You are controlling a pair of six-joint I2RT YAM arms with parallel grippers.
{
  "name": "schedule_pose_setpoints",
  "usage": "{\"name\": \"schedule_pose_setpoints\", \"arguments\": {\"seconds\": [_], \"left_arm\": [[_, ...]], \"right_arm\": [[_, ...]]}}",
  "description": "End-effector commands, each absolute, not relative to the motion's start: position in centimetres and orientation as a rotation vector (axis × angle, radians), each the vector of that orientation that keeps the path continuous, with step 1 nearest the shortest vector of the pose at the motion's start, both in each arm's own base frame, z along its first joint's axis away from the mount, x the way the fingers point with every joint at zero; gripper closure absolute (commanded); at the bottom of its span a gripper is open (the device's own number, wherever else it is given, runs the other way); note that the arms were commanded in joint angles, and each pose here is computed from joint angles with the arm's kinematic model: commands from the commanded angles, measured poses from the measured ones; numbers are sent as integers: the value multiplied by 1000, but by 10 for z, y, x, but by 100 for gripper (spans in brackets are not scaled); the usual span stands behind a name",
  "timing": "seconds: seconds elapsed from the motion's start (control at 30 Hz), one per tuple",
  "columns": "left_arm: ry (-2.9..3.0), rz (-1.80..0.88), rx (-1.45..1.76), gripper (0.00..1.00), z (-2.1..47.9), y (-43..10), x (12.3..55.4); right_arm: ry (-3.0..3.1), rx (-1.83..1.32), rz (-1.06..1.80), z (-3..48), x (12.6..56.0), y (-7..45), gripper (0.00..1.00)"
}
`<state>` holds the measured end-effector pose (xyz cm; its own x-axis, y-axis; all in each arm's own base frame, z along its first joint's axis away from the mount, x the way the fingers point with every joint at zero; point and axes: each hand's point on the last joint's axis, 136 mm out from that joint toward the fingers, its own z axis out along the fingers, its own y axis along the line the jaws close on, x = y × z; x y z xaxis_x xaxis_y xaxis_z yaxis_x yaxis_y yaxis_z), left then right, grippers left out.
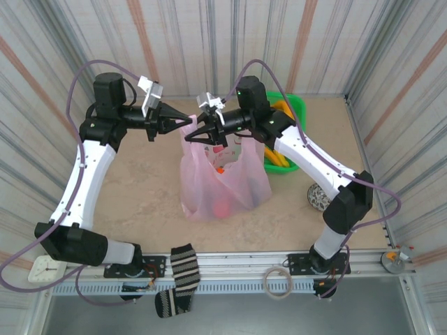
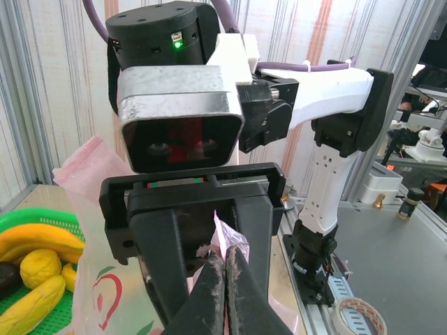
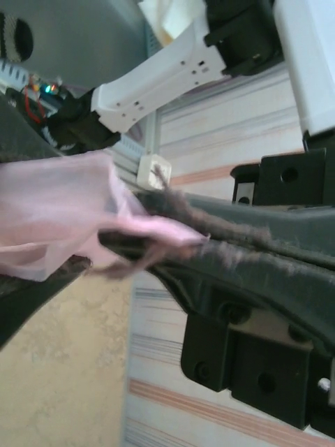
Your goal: Place the fake fruits into the plastic bag and tie a complex knot
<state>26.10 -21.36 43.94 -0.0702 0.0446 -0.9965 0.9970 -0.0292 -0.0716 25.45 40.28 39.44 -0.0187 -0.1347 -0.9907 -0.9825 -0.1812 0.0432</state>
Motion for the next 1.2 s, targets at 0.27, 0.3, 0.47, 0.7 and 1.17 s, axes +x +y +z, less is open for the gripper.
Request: {"name": "schedule_pose_setpoints", "arguments": {"seconds": [0.27,0.3,0.47,0.7,1.17], "left_arm": [[1373,-996,983,39,455,-183,272],[1388,-953,935,34,452,-177,272],[1432,-880,711,16,416,-161,269],[1435,-950,737,11,380,-187,260],[1470,-1034,792,35,345,-223,271]], "right_arm": [[1349,-1269,1155,414,264,398,100],[1364,-1248,1143,415,265,397,100],[1401,-1172,1126,420,269,395,100],[1424,-1146,1137,420,267,399,100],[1451,-1033,1116,430,277,397,100]]}}
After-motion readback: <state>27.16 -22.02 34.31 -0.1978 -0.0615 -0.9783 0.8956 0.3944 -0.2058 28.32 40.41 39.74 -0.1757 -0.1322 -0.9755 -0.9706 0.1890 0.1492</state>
